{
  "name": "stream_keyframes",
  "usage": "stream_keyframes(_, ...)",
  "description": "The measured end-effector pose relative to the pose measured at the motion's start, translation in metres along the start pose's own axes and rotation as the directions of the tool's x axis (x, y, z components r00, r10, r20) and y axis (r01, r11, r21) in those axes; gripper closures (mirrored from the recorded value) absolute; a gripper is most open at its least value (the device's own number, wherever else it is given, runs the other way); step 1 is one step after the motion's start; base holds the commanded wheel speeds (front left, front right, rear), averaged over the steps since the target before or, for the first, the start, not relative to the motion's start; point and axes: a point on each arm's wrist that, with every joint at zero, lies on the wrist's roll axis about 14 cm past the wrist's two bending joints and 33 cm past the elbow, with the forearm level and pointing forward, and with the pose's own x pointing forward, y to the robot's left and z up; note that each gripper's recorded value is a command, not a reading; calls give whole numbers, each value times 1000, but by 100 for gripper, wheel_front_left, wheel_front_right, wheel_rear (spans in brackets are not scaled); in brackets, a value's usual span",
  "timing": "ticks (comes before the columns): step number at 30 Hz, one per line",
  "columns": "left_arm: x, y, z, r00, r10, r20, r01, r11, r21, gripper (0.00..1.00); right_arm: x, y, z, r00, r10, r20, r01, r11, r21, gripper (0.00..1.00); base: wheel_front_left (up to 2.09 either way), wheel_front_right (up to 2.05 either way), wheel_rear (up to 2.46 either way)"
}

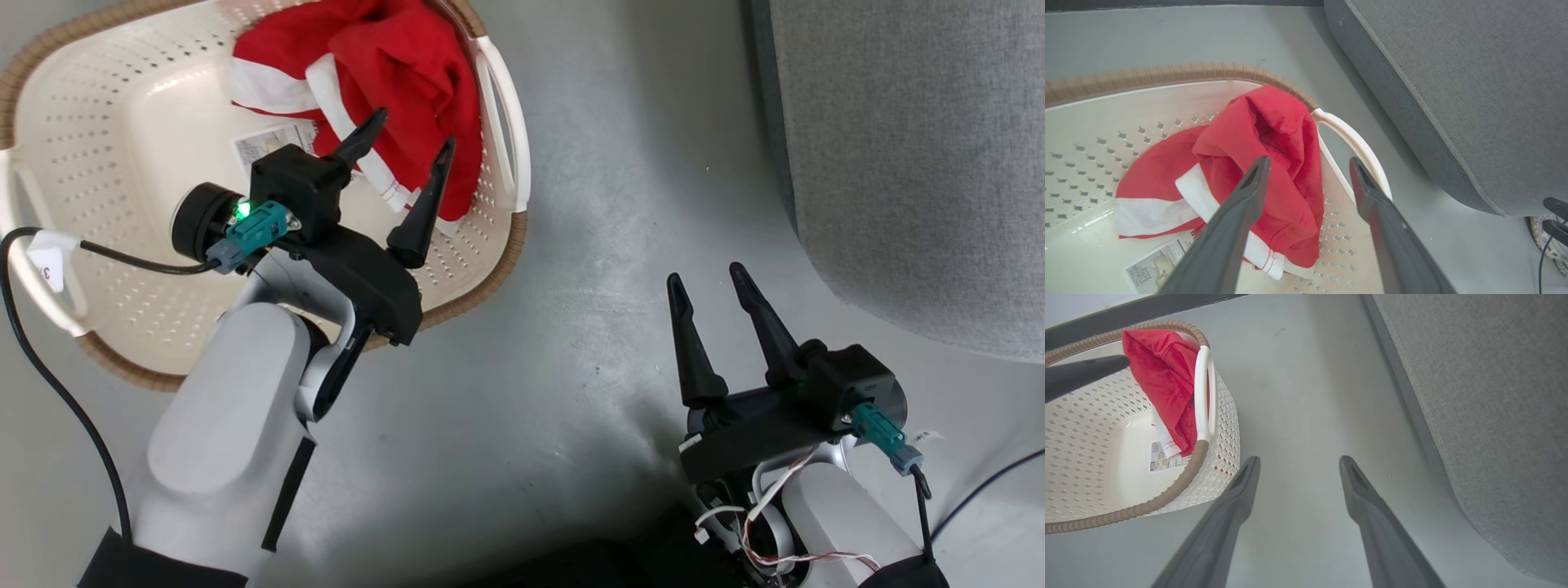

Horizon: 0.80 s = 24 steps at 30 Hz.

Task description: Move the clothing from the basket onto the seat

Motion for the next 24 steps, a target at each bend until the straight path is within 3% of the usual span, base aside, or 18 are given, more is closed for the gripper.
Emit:
stream_keyframes(15, 13, 24, -30, 996, 52, -76, -57, 996, -67, 0, -1, -8, -12, 999, -26, -35, 27, 1000, 15, 0, 0, 0, 0)
stream_keyframes(24, 26, 22, -20, 997, 50, -56, -58, 988, -144, 0, -1, -4, -17, 998, -17, -53, 19, 999, 38, 0, 0, 0, 0)
